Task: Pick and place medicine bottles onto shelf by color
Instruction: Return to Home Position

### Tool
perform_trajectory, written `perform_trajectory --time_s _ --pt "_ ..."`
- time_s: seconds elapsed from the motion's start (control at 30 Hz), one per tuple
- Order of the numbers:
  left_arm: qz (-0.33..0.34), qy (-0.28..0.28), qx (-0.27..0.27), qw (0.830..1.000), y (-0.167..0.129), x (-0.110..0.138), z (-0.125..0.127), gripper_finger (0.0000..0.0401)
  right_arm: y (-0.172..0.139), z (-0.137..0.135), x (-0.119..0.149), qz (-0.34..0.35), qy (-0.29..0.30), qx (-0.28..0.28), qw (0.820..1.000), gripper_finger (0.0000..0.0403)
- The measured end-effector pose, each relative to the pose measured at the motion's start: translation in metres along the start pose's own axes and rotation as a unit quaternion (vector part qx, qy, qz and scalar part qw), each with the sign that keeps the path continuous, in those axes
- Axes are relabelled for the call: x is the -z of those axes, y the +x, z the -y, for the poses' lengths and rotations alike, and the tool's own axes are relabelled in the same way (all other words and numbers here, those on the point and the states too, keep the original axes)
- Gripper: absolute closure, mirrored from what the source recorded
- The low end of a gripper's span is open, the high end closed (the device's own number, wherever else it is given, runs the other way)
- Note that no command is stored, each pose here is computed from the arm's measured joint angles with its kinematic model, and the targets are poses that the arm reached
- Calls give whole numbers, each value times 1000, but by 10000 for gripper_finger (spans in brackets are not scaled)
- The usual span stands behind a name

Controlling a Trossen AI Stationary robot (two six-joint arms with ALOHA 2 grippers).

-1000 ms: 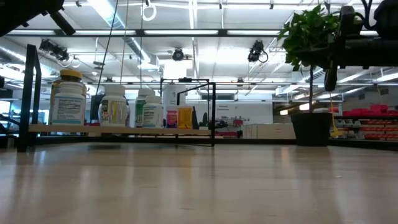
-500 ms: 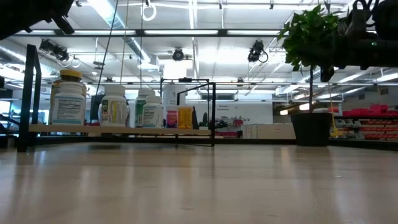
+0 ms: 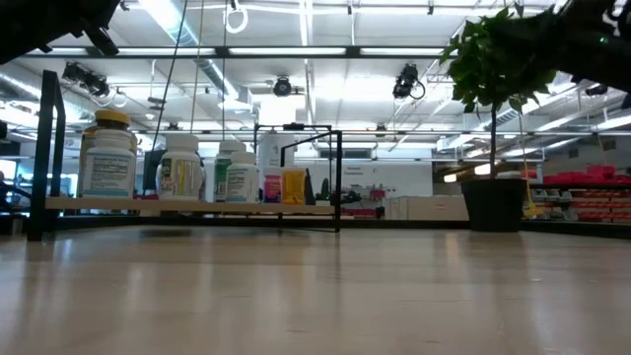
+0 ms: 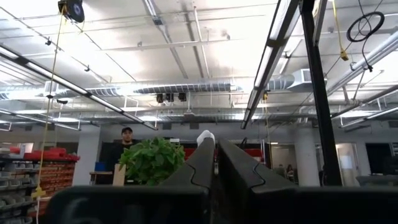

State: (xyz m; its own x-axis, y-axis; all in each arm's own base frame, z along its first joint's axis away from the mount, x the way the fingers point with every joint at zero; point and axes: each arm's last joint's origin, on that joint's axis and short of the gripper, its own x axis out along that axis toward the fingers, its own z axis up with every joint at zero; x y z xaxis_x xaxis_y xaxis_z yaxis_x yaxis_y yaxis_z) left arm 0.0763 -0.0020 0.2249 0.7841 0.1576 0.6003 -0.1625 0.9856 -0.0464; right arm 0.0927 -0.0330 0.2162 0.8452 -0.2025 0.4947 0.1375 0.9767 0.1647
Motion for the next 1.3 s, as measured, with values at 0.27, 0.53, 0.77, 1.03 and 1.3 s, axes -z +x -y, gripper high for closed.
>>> perform_trajectory --time_s 0.27,0.53,0.77,1.03,1.3 --pt "0 0 0 1000 0 0 0 381 -2 -6 -20 105 -13 -28 994 387" --pt "0 0 0 1000 0 0 0 369 -3 -7 -25 128 -17 -34 991 386" --pt "0 -1 0 1000 0 0 0 378 -3 -7 -25 128 -17 -34 991 386" --pt "0 -1 0 1000 0 0 0 372 -3 -7 -25 128 -16 -34 991 386" --pt "0 -1 0 1000 0 0 0 367 -3 -7 -25 128 -17 -34 991 386"
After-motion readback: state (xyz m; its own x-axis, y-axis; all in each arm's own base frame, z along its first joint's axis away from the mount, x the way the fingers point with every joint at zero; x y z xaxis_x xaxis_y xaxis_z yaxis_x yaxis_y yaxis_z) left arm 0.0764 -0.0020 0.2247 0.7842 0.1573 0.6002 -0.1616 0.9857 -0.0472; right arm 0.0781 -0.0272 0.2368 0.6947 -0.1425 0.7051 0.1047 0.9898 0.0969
